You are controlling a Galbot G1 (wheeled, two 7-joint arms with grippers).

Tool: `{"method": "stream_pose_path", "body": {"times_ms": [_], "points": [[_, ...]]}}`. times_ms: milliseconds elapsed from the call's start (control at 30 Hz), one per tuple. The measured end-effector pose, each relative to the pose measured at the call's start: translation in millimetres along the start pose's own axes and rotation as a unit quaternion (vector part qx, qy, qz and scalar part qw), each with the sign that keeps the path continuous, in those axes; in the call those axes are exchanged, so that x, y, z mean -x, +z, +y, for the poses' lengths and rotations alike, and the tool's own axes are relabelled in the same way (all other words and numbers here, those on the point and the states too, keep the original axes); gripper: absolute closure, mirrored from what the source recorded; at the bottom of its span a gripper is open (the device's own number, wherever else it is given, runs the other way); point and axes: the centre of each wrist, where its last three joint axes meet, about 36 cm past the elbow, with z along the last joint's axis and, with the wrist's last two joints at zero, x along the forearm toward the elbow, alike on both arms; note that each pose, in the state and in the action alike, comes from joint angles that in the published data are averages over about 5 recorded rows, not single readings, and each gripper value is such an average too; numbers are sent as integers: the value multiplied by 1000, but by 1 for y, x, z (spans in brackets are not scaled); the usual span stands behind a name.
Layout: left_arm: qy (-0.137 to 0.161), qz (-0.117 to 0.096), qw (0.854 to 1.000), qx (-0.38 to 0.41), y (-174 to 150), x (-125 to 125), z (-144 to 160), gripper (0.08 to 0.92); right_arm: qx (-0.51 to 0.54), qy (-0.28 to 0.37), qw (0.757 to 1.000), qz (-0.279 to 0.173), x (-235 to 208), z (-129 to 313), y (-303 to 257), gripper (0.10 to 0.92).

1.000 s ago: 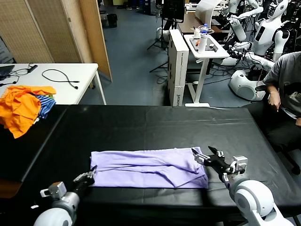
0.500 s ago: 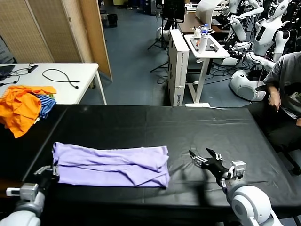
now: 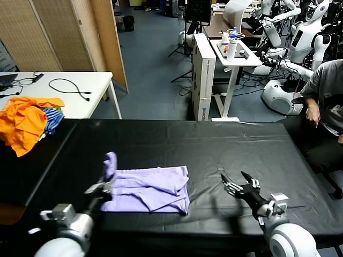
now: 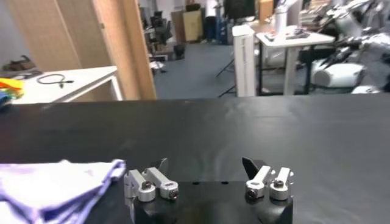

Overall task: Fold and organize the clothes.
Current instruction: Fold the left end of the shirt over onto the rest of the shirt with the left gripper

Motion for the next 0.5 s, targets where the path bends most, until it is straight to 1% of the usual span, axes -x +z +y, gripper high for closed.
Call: {"method": "stream_pose_path", "body": {"times_ms": [100,267,367,500], "points": [[30,3,999,-20,7,11,-17,807,1,11,1000,6,-7,-3,6,115],[61,15,997,-33,21,27,-39,807,3,17,1000,8,-14,-5,9,115],[71,21,997,-32,28,35,-47,807,4,18,1000,7,-18,-5,10,115],[73,27,997,-26,37,43,-50,807,4,17,1000,4,-22,-4,8,115]]}}
